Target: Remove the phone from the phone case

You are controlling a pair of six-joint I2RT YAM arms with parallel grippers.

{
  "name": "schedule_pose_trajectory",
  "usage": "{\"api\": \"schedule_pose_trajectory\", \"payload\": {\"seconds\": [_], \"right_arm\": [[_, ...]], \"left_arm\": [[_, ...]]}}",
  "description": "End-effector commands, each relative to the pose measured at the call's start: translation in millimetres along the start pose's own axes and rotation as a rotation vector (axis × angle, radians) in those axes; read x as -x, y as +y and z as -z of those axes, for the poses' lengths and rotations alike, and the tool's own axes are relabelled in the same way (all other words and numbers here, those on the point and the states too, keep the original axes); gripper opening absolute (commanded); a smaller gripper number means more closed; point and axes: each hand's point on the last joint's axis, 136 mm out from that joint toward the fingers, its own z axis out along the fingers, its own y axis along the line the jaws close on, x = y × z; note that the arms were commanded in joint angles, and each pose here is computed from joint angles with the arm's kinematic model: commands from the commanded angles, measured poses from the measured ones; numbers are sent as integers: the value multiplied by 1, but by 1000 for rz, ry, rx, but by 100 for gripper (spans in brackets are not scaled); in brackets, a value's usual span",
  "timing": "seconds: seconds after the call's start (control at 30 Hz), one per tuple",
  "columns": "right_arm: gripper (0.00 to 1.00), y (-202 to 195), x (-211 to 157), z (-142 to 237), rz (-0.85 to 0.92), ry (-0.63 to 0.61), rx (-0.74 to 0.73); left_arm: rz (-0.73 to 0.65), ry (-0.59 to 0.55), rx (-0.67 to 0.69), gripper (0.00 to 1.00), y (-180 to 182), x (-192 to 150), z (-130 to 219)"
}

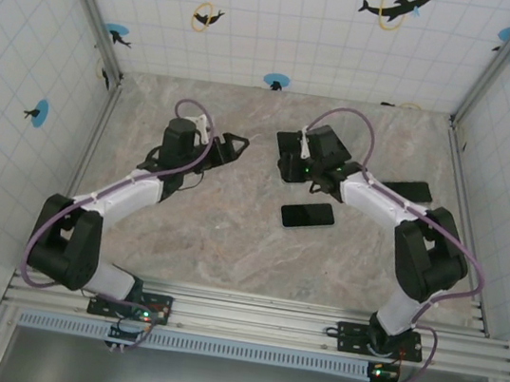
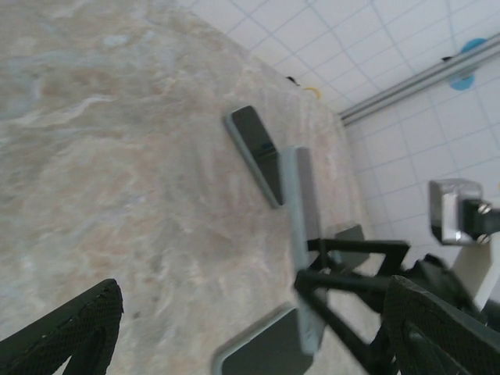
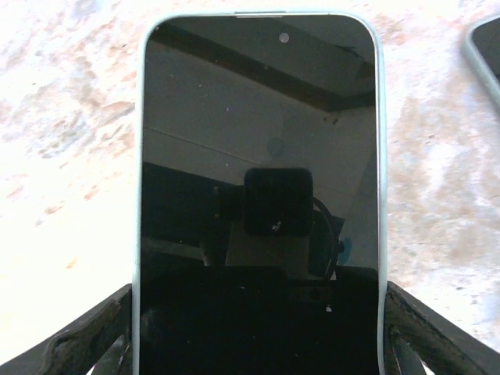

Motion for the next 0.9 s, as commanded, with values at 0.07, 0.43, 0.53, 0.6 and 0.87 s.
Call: {"api": "schedule_pose_trajectory", "payload": {"seconds": [0.07,0.43,0.53,0.6,0.87], "right_arm": [[52,33,25,18,-14,-102,101],[52,64,27,28,5,-110,168],[52,66,28,32,1,-115,176],[51,67,28,33,2,-115,176],[51,54,18,32,27,-91,115]], "left_arm": [[23,8,-93,81,-30,9,-20],[11,115,-105,53,-44,-11,-51],[1,124,-81,51,-38,-13,-54],[-8,131,-56,50,-33,-14,-55],[-47,132,-23,49,-36,-9,-48]]}}
